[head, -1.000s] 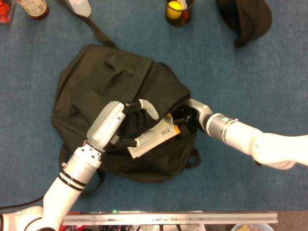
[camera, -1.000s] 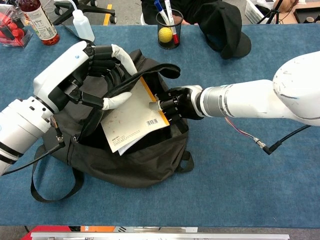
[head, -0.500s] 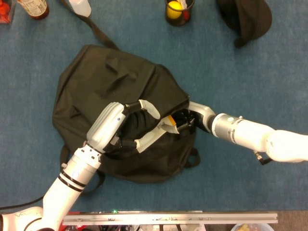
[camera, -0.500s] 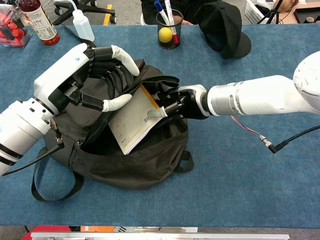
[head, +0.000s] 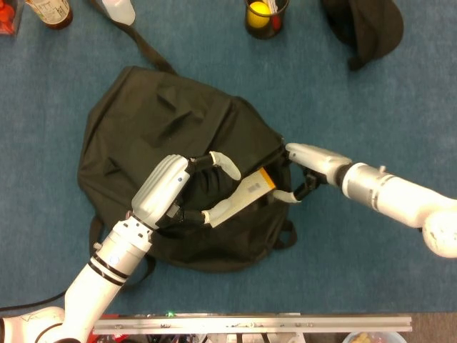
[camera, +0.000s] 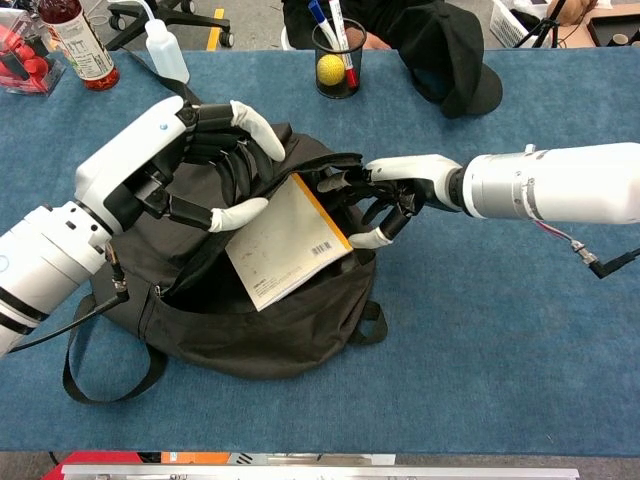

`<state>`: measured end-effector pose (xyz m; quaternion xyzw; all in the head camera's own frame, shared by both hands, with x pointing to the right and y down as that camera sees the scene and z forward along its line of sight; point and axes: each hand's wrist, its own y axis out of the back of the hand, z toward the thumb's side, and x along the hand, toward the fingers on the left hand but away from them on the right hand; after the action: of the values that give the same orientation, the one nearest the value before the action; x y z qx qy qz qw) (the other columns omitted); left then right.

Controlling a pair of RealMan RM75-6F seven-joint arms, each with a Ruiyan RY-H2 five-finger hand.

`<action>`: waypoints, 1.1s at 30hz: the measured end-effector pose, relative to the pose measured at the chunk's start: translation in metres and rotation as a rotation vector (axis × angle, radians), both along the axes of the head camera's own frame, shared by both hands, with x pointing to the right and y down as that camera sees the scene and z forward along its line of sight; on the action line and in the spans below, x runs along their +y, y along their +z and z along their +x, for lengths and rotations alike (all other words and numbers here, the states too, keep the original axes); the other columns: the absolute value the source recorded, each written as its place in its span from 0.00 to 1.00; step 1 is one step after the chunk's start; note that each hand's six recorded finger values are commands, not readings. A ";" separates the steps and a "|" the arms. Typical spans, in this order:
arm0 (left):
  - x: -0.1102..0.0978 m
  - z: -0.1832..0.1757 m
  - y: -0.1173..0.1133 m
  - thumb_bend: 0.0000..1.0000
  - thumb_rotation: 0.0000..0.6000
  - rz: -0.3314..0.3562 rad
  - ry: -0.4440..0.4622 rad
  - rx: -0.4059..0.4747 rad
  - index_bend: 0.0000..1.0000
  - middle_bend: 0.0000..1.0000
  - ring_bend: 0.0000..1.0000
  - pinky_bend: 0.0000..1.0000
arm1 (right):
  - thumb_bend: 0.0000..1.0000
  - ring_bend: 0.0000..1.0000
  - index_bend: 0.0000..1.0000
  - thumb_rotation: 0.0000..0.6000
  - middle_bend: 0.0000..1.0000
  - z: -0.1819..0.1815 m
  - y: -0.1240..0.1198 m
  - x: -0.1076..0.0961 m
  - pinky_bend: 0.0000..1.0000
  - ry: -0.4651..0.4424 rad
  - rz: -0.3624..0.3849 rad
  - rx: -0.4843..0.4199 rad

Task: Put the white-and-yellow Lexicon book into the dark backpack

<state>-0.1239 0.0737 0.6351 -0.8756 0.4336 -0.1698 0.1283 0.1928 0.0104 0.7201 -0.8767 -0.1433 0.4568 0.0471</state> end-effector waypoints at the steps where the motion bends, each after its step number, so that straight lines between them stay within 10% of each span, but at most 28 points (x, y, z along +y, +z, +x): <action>1: 0.000 0.000 0.000 0.27 1.00 -0.002 0.002 -0.001 0.42 0.50 0.52 0.57 | 0.33 0.05 0.06 1.00 0.15 0.004 -0.001 -0.001 0.16 -0.029 0.039 0.016; 21: 0.015 0.001 0.013 0.27 1.00 -0.069 0.162 -0.120 0.23 0.32 0.31 0.38 | 0.31 0.05 0.19 1.00 0.20 0.118 -0.066 -0.024 0.16 -0.004 0.297 0.171; 33: -0.005 -0.035 0.006 0.27 1.00 0.045 0.101 -0.220 0.23 0.31 0.31 0.37 | 0.32 0.06 0.21 1.00 0.24 0.176 -0.094 -0.028 0.16 -0.047 0.531 0.301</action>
<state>-0.1586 0.0687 0.6406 -0.8693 0.3760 -0.2485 0.2031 0.3693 -0.0171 0.6261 -0.7593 -0.2288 0.5269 0.3058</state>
